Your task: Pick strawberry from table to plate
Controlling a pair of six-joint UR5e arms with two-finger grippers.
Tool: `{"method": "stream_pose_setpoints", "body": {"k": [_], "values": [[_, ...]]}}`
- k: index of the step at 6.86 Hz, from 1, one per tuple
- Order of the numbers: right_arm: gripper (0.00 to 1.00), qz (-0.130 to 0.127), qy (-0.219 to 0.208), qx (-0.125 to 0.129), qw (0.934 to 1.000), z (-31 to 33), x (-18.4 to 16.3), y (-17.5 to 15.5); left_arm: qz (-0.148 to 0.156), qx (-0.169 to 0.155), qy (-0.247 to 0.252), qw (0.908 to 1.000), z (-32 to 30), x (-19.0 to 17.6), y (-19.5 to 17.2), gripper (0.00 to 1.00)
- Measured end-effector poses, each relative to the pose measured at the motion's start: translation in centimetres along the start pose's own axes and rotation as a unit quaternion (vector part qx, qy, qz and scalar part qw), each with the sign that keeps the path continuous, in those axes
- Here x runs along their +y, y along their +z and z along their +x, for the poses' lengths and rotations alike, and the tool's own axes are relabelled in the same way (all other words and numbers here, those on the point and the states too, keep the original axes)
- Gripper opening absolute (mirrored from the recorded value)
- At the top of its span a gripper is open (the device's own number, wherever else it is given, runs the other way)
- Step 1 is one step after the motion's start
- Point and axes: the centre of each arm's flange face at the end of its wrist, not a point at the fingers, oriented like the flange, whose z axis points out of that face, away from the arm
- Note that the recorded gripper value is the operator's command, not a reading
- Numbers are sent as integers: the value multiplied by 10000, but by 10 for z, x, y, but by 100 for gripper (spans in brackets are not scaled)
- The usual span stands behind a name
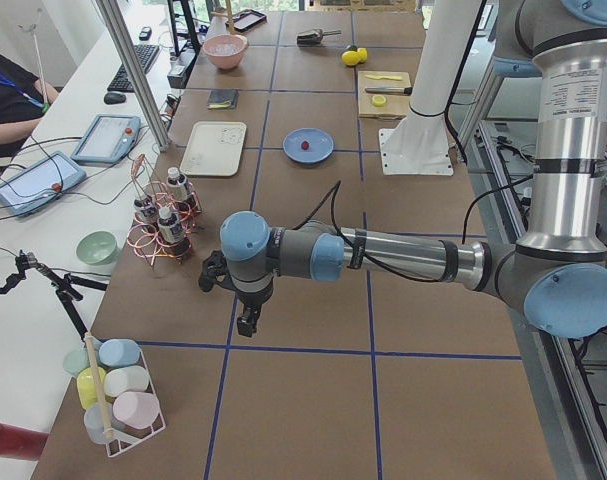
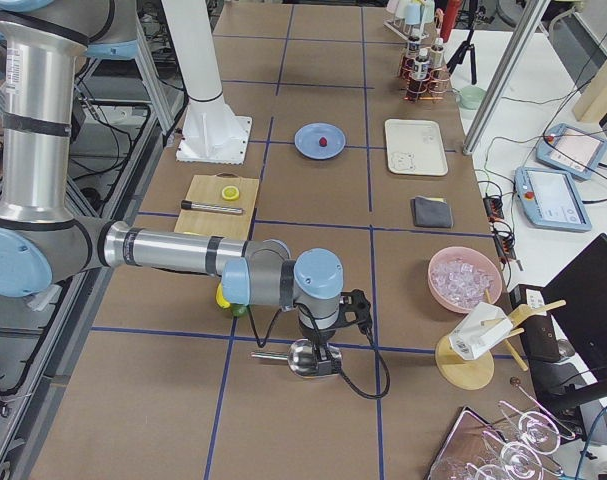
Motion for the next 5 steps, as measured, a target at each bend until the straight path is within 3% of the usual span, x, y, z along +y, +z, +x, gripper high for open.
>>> {"method": "stream_pose_setpoints", "body": {"k": [5], "values": [[100, 1, 61, 30, 10000, 2, 1, 2, 24, 10, 15, 10000, 7, 19, -4, 100]]}}
